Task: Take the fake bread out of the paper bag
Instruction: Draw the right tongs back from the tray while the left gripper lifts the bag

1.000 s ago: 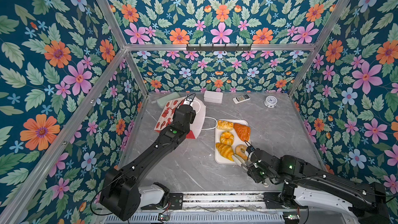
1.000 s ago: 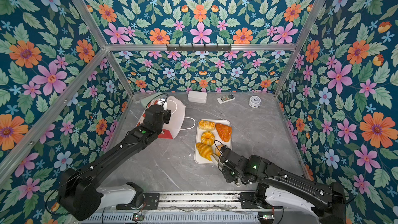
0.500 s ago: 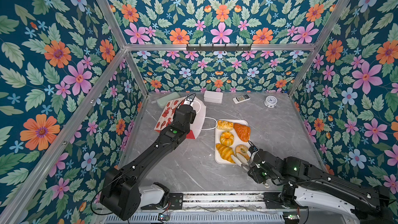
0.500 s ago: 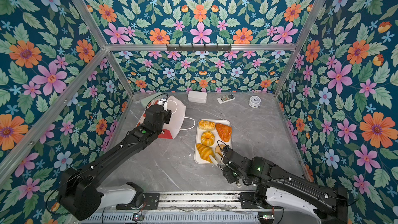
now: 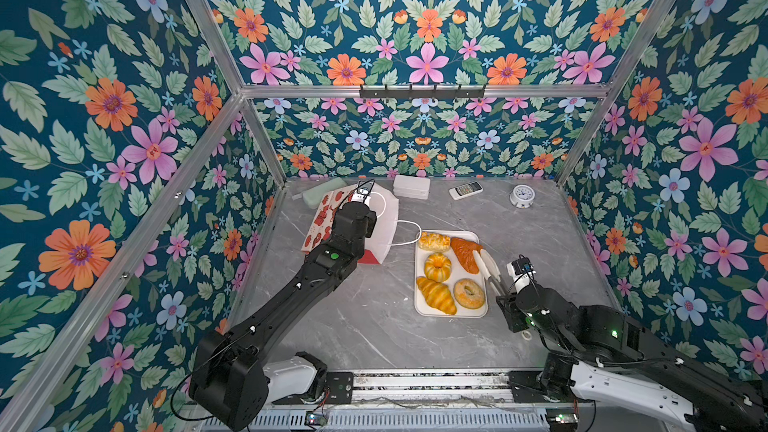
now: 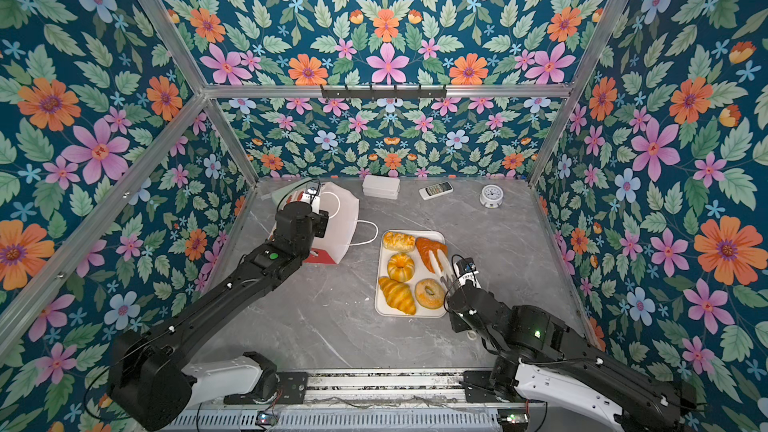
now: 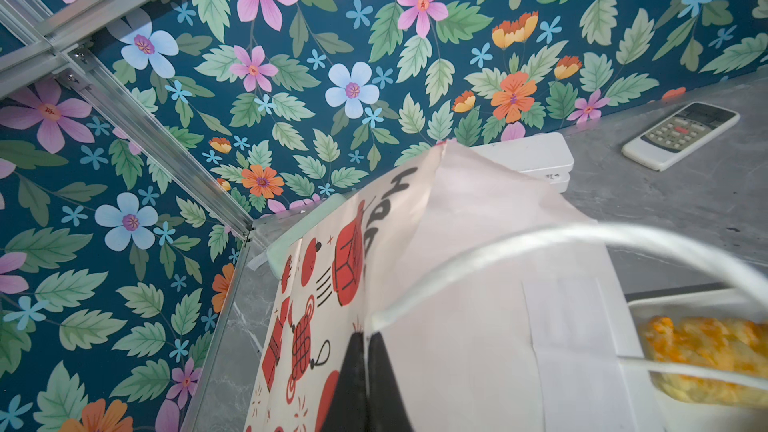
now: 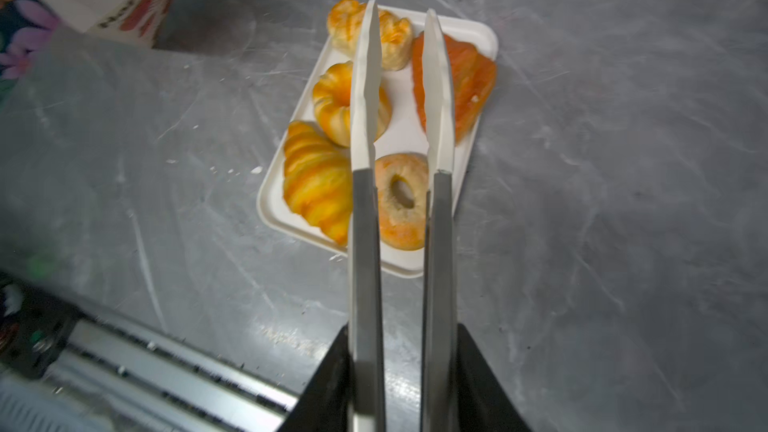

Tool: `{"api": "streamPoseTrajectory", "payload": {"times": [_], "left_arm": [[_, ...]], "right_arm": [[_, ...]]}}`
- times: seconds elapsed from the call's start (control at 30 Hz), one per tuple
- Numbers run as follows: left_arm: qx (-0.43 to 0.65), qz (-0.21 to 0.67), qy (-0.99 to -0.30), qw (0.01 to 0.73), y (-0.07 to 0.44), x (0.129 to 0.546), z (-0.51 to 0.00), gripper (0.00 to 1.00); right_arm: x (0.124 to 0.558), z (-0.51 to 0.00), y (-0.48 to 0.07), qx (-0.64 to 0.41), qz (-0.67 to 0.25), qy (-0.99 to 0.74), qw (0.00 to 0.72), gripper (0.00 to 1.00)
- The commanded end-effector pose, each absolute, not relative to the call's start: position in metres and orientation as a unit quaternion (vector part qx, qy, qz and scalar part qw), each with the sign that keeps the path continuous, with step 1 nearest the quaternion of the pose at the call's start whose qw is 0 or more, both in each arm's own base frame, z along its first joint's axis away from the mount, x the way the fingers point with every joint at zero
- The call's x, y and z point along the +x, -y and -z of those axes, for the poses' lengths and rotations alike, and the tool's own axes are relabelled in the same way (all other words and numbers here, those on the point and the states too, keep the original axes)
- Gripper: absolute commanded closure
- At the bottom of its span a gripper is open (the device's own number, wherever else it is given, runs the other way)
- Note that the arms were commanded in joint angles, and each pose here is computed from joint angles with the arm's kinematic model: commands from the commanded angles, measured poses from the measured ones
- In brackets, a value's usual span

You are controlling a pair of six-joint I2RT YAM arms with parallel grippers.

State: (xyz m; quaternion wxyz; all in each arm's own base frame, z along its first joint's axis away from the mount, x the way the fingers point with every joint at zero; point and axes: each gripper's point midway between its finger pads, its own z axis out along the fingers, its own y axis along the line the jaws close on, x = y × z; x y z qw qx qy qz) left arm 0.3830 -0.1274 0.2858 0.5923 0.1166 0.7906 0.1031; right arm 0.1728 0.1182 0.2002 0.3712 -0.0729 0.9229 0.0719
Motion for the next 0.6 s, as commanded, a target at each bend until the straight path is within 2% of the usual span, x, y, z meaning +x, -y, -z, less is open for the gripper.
{"api": "streamPoseTrajectory", "payload": {"times": [0.0,0.27,0.4,0.57], "left_arm": [[0.106,-0.085,-0.786,0.604,0.129,0.382,-0.298,1.0],[0.102,-0.042,-0.781,0.614,0.137,0.378,-0.312,1.0],[0.105,-0.035,-0.782,0.613,0.14,0.377,-0.312,1.0],[0.108,-0.014,-0.78,0.616,0.145,0.374,-0.311,1.0]], "right_arm": [[0.199,-0.199,-0.079,0.004,0.016,-0.922,0.387,0.64],[0.26,-0.124,-0.029,0.177,-0.03,-0.939,0.294,0.63],[0.276,-0.088,-0.017,0.196,-0.002,-0.953,0.233,0.63],[0.294,-0.058,-0.006,0.24,0.002,-0.949,0.204,0.62]]}}
